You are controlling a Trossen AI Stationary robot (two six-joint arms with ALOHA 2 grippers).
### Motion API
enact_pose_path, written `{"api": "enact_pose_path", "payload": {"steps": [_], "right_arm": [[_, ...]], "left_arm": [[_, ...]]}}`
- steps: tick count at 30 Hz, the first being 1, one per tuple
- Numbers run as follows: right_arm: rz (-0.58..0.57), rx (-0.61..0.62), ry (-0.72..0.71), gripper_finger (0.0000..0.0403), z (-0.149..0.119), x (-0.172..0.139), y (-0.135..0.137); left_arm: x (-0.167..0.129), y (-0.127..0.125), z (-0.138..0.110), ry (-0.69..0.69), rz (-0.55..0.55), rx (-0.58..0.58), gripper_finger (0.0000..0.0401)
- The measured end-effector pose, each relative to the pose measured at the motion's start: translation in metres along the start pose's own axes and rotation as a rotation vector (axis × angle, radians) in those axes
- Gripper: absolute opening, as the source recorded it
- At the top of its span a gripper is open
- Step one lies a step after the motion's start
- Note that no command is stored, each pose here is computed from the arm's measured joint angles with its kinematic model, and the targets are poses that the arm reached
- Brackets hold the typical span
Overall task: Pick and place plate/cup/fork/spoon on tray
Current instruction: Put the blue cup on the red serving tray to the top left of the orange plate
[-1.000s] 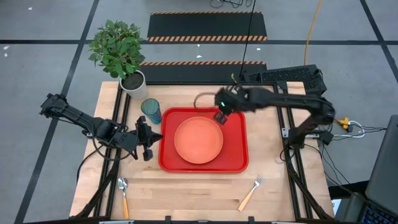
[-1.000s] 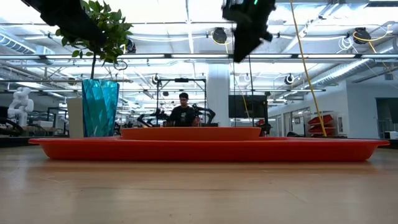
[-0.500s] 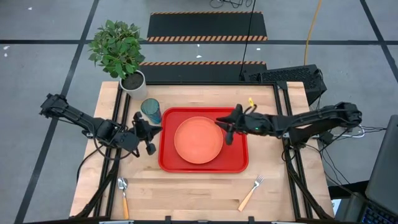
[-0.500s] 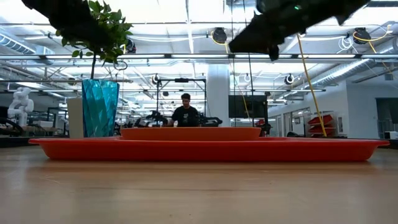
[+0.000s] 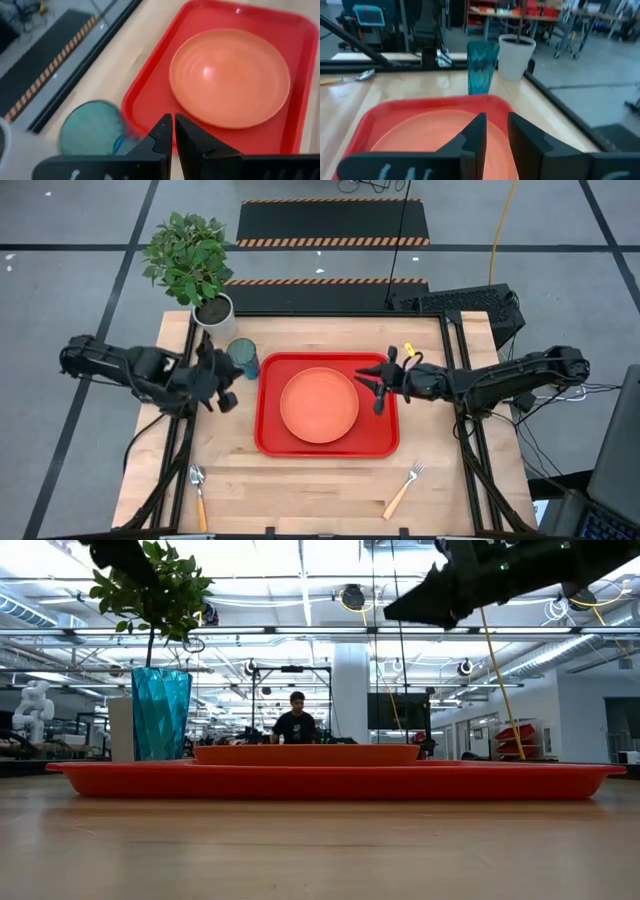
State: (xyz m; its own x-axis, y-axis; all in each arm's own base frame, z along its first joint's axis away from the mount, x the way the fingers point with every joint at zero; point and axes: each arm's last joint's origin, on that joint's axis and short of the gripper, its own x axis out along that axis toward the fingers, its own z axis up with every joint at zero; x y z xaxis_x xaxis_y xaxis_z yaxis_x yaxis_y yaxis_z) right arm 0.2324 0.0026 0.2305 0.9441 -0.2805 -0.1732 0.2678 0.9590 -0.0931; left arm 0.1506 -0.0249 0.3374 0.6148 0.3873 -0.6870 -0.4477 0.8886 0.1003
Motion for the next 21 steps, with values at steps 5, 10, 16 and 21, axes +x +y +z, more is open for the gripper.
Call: {"api": "enact_pose_path", "payload": {"steps": [5, 10, 16, 21], "right_arm": [[-0.023, -0.141, -0.156, 0.0073, 0.016, -0.001, -0.001], [-0.092, -0.184, -0.290, 0.0077, 0.031, -0.005, -0.012], [-0.167, -0.236, -0.343, 0.0093, 0.041, -0.013, -0.026], [-0.193, -0.290, -0.311, 0.0105, 0.042, -0.018, -0.033]], "left_arm": [[-0.004, 0.012, 0.017, 0.228, 0.050, 0.006, 0.0026], [0.013, 0.018, 0.025, 0.526, 0.038, 0.026, 0.0028], [0.041, 0.031, 0.031, 0.672, -0.046, 0.102, 0.0079], [0.049, 0.049, 0.034, 0.691, -0.027, 0.162, 0.0137]]}}
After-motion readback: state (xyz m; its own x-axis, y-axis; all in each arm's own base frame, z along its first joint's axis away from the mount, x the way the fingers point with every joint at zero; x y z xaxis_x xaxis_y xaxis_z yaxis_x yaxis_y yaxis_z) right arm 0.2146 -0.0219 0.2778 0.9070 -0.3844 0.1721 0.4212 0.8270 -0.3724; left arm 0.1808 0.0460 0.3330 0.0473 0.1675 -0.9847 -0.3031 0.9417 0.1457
